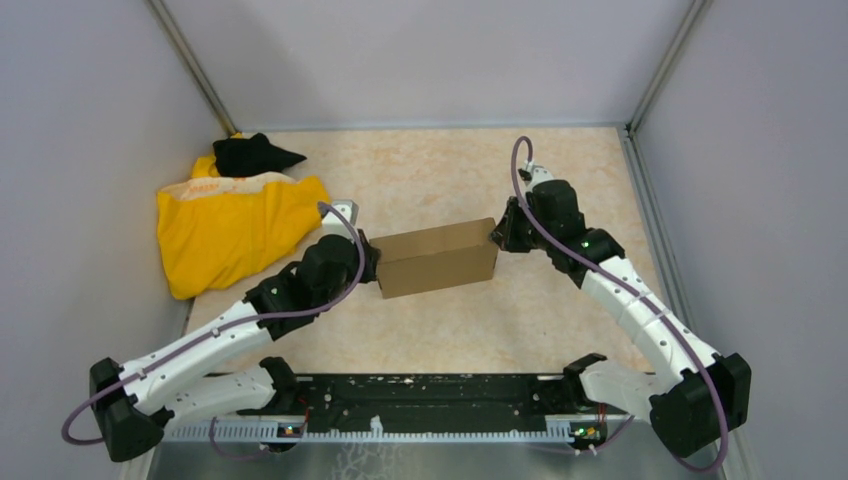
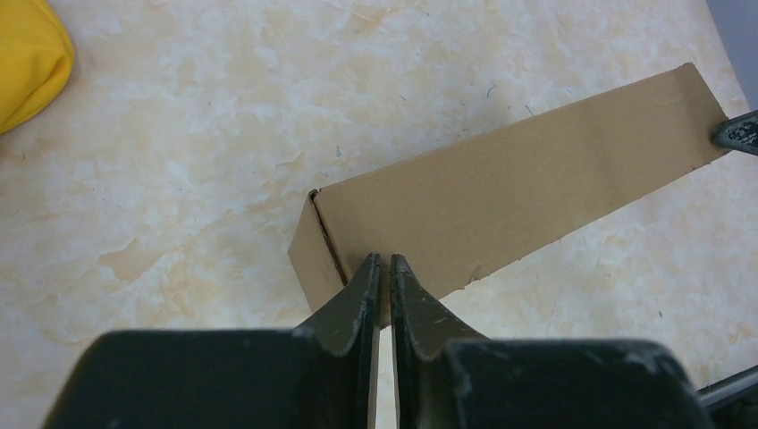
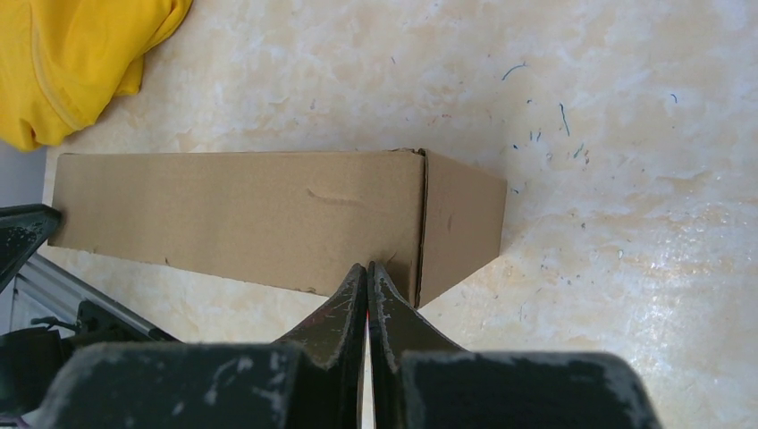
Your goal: Fold the paper box
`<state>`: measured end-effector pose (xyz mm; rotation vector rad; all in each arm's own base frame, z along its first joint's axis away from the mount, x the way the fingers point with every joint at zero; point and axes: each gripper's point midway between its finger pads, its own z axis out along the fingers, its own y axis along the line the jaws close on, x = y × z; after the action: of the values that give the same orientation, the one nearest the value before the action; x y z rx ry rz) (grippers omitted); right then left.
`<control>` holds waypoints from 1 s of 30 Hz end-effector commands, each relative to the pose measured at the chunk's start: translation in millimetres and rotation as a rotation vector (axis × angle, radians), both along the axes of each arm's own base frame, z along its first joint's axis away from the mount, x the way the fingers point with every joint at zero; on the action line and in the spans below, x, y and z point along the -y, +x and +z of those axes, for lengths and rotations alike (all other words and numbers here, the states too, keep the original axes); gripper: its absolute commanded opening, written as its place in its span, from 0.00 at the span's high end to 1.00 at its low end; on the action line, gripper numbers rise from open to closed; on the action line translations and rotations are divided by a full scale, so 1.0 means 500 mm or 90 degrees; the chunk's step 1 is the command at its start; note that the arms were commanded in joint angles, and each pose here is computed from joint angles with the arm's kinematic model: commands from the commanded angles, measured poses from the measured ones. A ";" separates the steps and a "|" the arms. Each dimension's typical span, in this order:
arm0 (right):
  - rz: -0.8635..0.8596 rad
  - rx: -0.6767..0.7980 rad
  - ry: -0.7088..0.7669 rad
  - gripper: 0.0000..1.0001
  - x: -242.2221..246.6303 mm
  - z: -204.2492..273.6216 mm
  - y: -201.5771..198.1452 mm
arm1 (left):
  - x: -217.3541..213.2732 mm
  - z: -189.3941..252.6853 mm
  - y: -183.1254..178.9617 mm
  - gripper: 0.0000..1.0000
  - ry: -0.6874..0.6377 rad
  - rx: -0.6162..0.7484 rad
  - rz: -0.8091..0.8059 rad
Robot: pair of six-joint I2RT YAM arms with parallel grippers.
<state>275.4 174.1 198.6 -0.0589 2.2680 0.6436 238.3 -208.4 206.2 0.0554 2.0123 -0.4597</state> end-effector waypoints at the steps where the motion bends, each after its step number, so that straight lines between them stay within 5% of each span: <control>1: 0.002 -0.064 -0.048 1.00 0.025 -0.047 -0.032 | -0.006 -0.089 -0.029 0.87 0.053 -0.092 -0.007; 10: 0.002 -0.071 -0.037 1.00 0.025 -0.063 -0.047 | -0.028 -0.261 -0.101 0.88 0.014 -0.226 0.018; 18: 0.000 -0.092 0.002 1.00 0.019 -0.080 -0.078 | -0.026 -0.219 -0.088 0.86 0.025 -0.208 0.019; 30: 0.003 -0.148 0.038 1.00 0.017 -0.115 -0.220 | -0.033 -0.272 -0.178 0.88 -0.037 -0.300 -0.011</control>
<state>224.8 163.1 193.9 0.0383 2.1955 0.7370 217.1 -224.1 191.9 -0.2209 1.9847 -0.8261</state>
